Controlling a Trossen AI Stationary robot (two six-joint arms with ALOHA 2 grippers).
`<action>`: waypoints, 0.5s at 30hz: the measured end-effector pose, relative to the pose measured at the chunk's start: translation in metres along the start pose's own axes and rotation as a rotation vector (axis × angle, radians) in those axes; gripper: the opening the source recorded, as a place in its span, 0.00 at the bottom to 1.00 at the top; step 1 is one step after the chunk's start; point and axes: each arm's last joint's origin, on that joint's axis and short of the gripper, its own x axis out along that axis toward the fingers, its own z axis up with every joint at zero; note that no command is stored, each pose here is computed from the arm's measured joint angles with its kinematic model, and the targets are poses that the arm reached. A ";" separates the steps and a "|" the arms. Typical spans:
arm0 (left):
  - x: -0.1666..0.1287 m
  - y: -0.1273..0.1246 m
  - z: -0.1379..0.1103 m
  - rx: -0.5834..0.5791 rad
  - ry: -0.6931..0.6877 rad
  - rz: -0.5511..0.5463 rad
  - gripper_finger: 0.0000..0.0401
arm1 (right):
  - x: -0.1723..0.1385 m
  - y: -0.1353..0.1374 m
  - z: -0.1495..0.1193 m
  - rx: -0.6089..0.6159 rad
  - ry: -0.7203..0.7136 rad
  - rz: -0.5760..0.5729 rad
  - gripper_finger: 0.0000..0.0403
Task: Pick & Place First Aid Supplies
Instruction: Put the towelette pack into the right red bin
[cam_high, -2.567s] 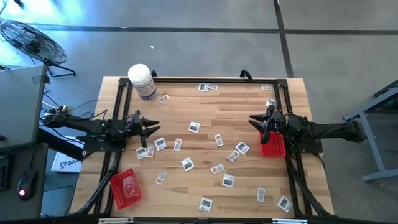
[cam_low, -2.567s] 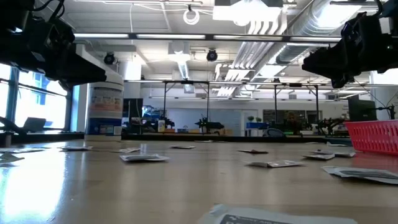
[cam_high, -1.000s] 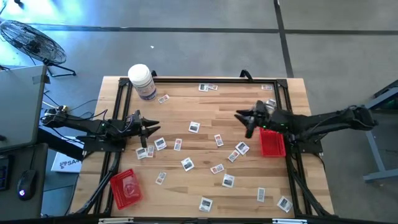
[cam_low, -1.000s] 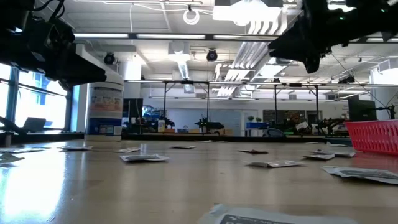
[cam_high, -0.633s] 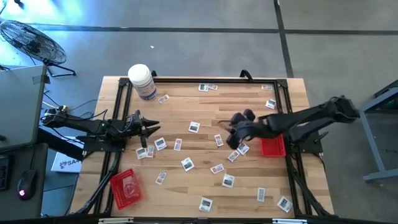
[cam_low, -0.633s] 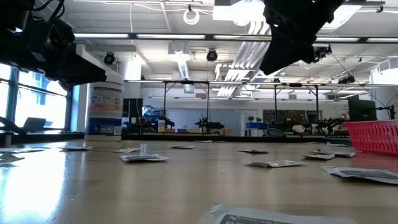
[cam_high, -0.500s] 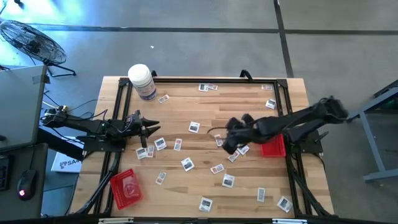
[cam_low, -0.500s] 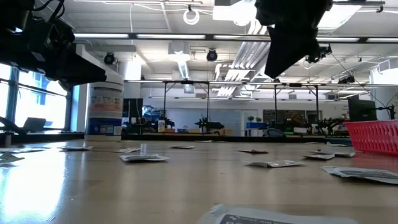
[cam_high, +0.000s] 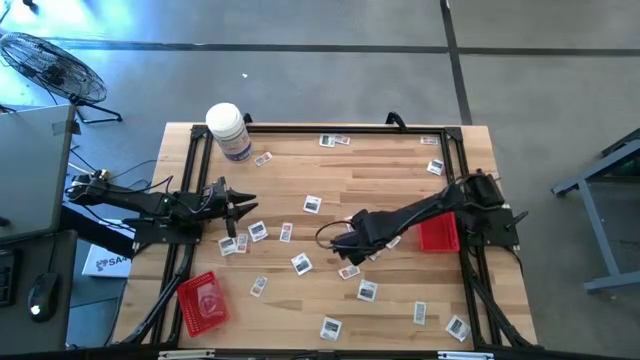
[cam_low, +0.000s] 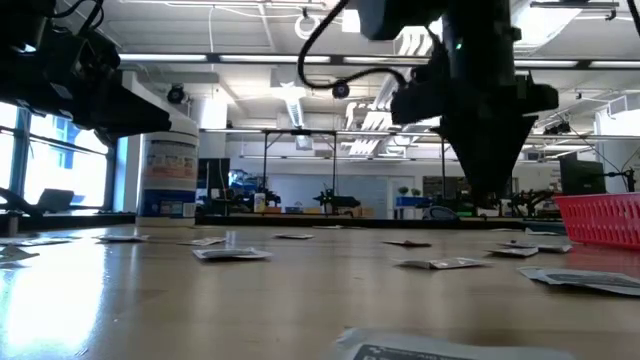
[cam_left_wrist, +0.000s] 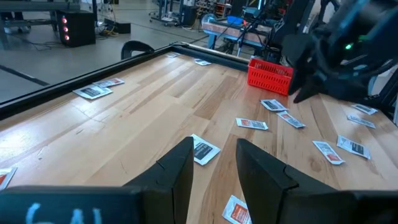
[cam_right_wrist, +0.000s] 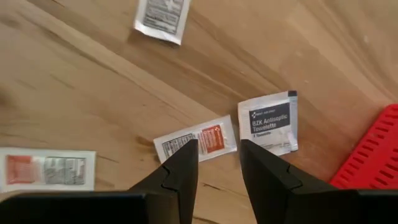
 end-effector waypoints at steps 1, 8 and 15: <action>0.000 0.000 0.000 0.000 0.000 0.000 0.30 | 0.002 0.000 0.002 0.002 0.019 -0.001 0.28; 0.000 0.000 0.000 0.000 0.000 0.000 0.30 | 0.005 -0.008 0.019 0.015 0.104 0.009 0.29; 0.000 0.000 0.000 0.000 0.000 0.000 0.30 | 0.021 -0.019 0.033 0.000 0.217 0.041 0.35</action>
